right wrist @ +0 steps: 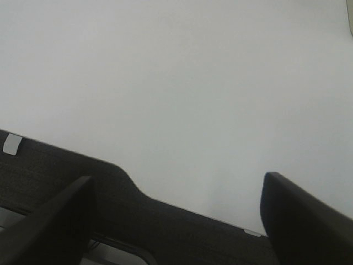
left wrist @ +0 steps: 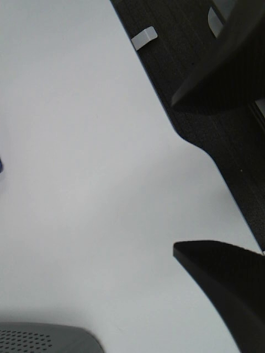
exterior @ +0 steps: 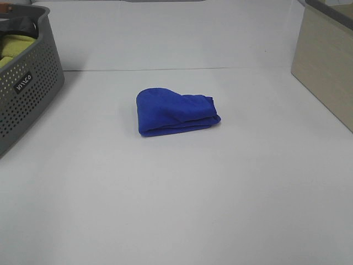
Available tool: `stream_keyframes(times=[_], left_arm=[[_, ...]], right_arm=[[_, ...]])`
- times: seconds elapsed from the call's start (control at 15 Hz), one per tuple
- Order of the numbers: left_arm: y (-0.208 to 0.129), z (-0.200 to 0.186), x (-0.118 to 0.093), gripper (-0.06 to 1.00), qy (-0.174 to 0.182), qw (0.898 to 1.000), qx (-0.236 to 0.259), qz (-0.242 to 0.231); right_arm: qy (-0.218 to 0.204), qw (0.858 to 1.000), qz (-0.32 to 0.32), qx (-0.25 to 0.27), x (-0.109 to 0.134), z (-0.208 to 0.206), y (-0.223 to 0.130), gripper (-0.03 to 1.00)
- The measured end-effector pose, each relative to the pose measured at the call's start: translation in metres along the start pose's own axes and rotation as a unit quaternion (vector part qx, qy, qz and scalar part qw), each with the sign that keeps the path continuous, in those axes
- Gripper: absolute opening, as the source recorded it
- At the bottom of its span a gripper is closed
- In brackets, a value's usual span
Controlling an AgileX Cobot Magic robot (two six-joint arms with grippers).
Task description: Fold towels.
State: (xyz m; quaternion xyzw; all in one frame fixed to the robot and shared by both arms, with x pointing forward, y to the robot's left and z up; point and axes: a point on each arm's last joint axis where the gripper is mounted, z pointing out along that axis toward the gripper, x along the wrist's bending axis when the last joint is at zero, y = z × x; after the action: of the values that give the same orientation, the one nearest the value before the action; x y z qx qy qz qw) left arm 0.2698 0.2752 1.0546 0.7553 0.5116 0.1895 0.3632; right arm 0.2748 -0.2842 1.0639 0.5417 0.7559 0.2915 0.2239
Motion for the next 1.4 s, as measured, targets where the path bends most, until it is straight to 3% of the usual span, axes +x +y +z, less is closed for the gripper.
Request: stream_keyframes(times=[0.2, 1.0, 1.2, 1.4], left_arm=[[-0.004, 0.001, 0.0, 0.63, 0.0, 1.0, -0.01, 0.02], [-0.004, 0.0, -0.001, 0.63, 0.0, 0.999, -0.011, 0.033], [-0.006, -0.005, 0.001, 0.63, 0.039, 0.999, -0.037, 0.004], [-0.017, -0.02, -0.005, 0.63, 0.091, 0.99, -0.103, -0.01]], right_arm=[[-0.009, 0.997, -0.003, -0.072, 0.003, -0.004, -0.018, 0.77], [-0.009, 0.997, -0.002, -0.083, 0.003, -0.003, -0.019, 0.77], [-0.038, 0.995, 0.021, -0.092, 0.002, -0.005, -0.021, 0.77], [-0.06, 0.989, 0.028, -0.136, 0.005, -0.015, -0.03, 0.77]])
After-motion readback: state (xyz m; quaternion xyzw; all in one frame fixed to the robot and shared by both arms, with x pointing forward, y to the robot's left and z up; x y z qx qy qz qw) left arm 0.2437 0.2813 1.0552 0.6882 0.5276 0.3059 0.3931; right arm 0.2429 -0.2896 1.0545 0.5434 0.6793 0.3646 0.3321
